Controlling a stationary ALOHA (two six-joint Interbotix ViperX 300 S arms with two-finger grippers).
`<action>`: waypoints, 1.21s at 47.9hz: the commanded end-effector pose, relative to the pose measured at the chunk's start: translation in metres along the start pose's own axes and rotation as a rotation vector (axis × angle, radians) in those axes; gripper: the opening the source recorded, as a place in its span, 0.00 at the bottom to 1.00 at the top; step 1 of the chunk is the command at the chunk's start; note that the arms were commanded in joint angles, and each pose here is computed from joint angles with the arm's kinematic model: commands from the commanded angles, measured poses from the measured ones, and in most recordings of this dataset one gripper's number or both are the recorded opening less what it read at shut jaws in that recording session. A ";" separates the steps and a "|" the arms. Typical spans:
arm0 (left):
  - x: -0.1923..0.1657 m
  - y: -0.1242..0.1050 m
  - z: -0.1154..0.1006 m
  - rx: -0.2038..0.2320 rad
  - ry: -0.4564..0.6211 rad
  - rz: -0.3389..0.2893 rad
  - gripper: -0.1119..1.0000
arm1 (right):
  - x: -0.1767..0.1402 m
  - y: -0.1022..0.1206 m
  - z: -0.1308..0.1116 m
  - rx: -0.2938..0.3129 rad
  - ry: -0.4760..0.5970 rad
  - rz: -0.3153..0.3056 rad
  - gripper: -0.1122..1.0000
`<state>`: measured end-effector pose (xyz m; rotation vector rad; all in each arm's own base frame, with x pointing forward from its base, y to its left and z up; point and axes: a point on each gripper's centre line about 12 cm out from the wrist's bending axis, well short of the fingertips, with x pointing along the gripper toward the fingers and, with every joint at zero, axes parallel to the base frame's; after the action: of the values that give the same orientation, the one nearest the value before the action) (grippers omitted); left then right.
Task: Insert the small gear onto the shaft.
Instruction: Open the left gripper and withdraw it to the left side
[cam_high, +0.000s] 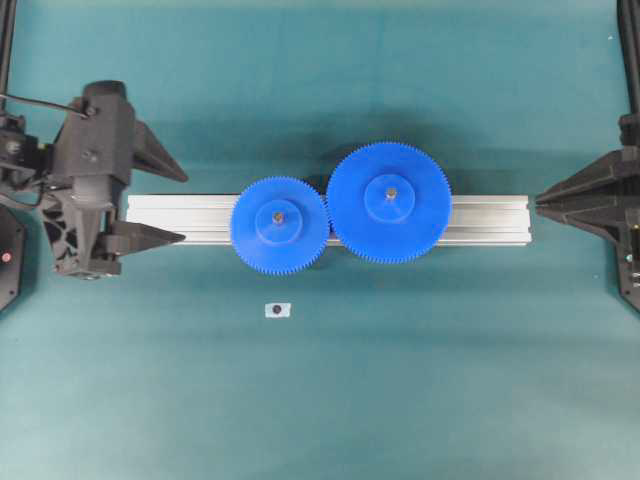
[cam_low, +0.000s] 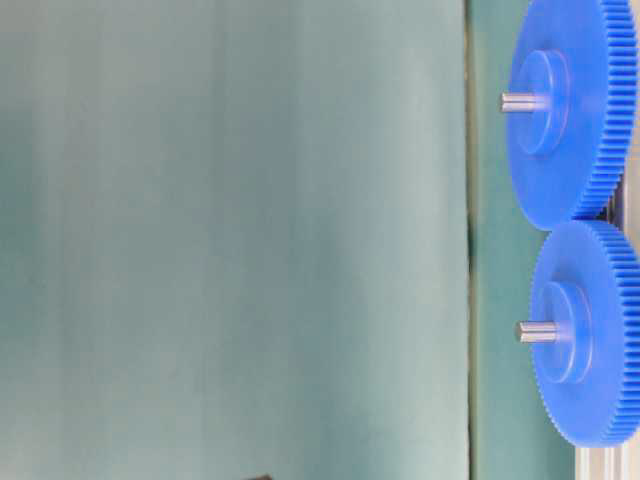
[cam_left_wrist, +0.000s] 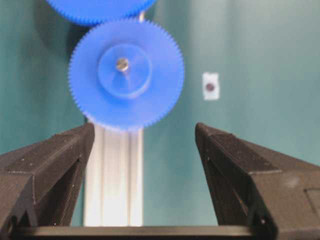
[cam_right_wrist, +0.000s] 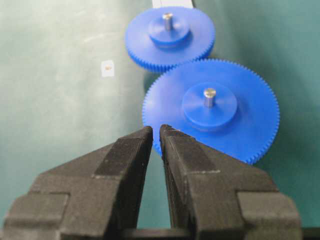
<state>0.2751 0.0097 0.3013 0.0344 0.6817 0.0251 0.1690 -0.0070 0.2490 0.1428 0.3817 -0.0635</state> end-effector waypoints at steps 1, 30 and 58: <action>-0.007 -0.001 0.000 -0.008 -0.031 -0.002 0.82 | 0.000 0.000 0.003 0.008 -0.009 0.000 0.35; -0.031 -0.003 -0.019 -0.032 -0.135 -0.004 0.82 | 0.001 0.000 0.002 0.008 -0.006 -0.001 0.35; -0.029 -0.003 -0.024 -0.032 -0.128 -0.004 0.82 | 0.001 0.000 0.000 0.010 -0.003 -0.001 0.35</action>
<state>0.2356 0.0070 0.2943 0.0009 0.5768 0.0321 0.1681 -0.0070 0.2449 0.1415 0.3909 -0.0643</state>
